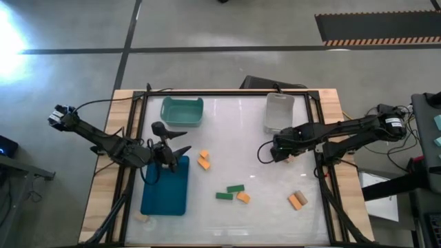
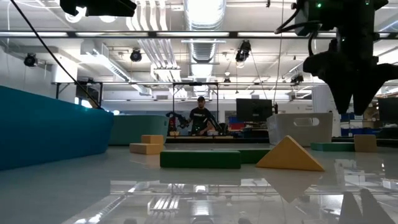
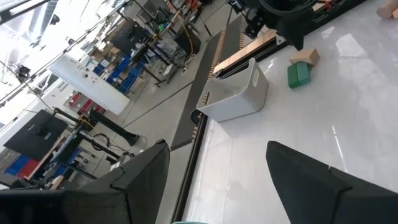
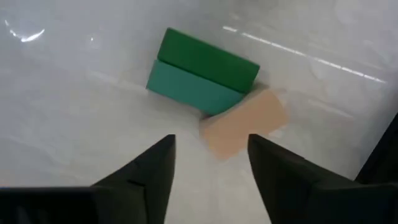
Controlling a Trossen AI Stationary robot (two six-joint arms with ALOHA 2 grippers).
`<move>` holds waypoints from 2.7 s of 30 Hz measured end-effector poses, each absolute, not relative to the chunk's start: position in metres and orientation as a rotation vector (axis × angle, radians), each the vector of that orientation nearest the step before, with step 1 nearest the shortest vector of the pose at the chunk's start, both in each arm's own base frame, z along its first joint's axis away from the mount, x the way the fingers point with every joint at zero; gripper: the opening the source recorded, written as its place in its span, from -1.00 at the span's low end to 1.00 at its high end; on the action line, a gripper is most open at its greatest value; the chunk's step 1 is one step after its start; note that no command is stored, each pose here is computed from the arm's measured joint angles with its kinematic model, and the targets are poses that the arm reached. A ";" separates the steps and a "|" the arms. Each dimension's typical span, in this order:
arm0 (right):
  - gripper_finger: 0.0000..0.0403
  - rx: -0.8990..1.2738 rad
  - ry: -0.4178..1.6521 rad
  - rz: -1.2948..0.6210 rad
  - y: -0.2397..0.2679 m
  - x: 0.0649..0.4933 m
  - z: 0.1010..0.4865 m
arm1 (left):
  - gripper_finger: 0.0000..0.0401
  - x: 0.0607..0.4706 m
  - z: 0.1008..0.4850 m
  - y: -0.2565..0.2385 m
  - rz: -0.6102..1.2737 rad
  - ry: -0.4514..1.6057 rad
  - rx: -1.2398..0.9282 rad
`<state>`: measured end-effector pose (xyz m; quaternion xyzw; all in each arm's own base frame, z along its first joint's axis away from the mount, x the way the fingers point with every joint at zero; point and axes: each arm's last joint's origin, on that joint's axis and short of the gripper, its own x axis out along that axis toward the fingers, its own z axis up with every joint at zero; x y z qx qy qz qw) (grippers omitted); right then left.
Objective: Sort & place blocks by color
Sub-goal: Put the green block into the gray bin
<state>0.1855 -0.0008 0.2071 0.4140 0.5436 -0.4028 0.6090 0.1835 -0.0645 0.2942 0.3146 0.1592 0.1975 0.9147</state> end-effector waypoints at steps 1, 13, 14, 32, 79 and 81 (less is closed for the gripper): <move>0.00 0.949 1.251 -0.934 -0.001 0.185 0.207 | 0.25 0.183 0.294 -0.065 0.407 0.328 0.648; 0.02 0.717 1.143 -0.683 -0.012 0.206 0.226 | 0.25 0.183 0.294 -0.064 0.405 0.329 0.657; 0.00 0.690 1.163 -0.649 -0.011 0.206 0.227 | 0.25 0.183 0.294 -0.064 0.405 0.330 0.661; -0.83 0.452 1.458 -0.710 -0.015 0.231 0.166 | 0.25 0.183 0.294 -0.064 0.403 0.333 0.673; -0.08 -0.004 1.406 -0.167 -0.024 0.265 0.142 | 0.25 0.183 0.294 -0.064 0.402 0.334 0.675; -0.10 -0.012 1.413 -0.165 -0.024 0.266 0.139 | 0.25 0.183 0.294 -0.064 0.402 0.334 0.675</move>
